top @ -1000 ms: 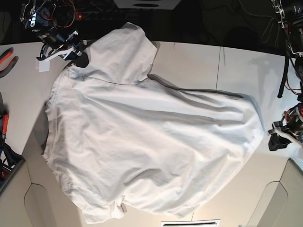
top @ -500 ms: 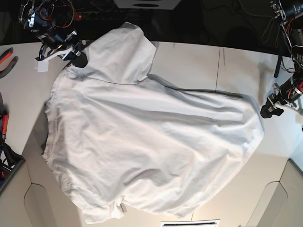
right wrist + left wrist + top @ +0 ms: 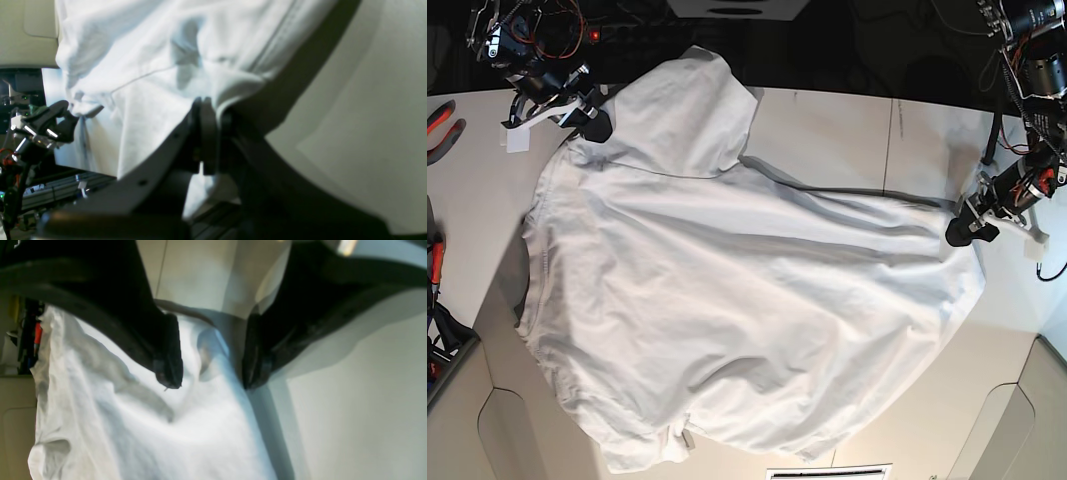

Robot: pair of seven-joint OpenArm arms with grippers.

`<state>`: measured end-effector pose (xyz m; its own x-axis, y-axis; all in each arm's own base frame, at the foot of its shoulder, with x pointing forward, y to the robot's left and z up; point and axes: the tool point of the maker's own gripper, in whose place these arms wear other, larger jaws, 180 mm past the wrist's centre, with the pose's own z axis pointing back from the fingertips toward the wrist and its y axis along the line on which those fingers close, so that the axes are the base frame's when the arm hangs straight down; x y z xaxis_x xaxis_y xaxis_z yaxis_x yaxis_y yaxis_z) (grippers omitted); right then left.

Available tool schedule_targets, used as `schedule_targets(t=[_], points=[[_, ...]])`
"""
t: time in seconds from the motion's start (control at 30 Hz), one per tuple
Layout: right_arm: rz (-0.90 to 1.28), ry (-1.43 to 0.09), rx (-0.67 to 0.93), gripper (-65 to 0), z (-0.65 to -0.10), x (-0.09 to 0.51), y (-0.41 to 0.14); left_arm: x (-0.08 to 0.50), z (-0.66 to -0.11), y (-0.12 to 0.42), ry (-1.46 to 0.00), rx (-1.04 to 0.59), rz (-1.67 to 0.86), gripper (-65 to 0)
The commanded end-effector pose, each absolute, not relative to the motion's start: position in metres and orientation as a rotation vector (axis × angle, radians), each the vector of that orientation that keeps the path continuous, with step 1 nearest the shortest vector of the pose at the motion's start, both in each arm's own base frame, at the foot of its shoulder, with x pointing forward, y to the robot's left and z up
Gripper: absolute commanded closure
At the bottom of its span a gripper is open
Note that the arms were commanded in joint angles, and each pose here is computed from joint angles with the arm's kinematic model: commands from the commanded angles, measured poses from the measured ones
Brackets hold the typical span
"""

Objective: Layout the t-shirt on the table in an organized manner, then fold the t-shirt properly
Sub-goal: 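Grasp the shirt with both grippers and lift it off the table, then stretch the shirt between both grippers and lay it flatter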

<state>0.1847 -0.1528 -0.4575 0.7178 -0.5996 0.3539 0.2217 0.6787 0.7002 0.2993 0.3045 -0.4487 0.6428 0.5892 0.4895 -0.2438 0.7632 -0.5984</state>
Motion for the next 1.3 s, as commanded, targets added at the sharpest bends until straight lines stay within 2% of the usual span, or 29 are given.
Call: schedule_targets(t=[0.0, 0.07, 0.1, 0.2, 0.63, 1.07, 1.27], points=[[-0.490, -0.643, 0.699, 0.0, -0.448, 0.191, -0.154, 0.307, -0.437, 0.313, -0.756, -0.508, 0.477, -32.9], [-0.495, -0.641, 0.726, 0.0, -0.446, 0.191, -0.151, 0.307, -0.436, 0.312, -0.759, -0.513, 0.471, -31.6], [-0.487, -0.644, 0.740, 0.0, -0.444, 0.191, -0.149, 0.308, -0.434, 0.310, -0.765, -0.525, 0.458, -26.3], [-0.473, -0.645, 0.759, 0.0, -0.441, 0.191, -0.146, 0.310, -0.427, 0.303, -0.786, -0.579, 0.436, 0.0], [-0.321, -0.708, 0.718, 0.0, -0.399, 0.197, -0.144, 0.296, -0.418, 0.290, -0.785, -0.712, 0.432, 0.0], [-0.257, -0.708, 0.650, 0.0, -0.383, 0.176, -0.148, 0.255, -0.430, 0.285, -0.737, -0.753, 0.479, 0.0], [-0.285, -0.741, 0.594, 0.0, -0.371, 0.169, -0.173, 0.244, -0.412, 0.292, -0.780, -0.715, 0.430, 0.0]])
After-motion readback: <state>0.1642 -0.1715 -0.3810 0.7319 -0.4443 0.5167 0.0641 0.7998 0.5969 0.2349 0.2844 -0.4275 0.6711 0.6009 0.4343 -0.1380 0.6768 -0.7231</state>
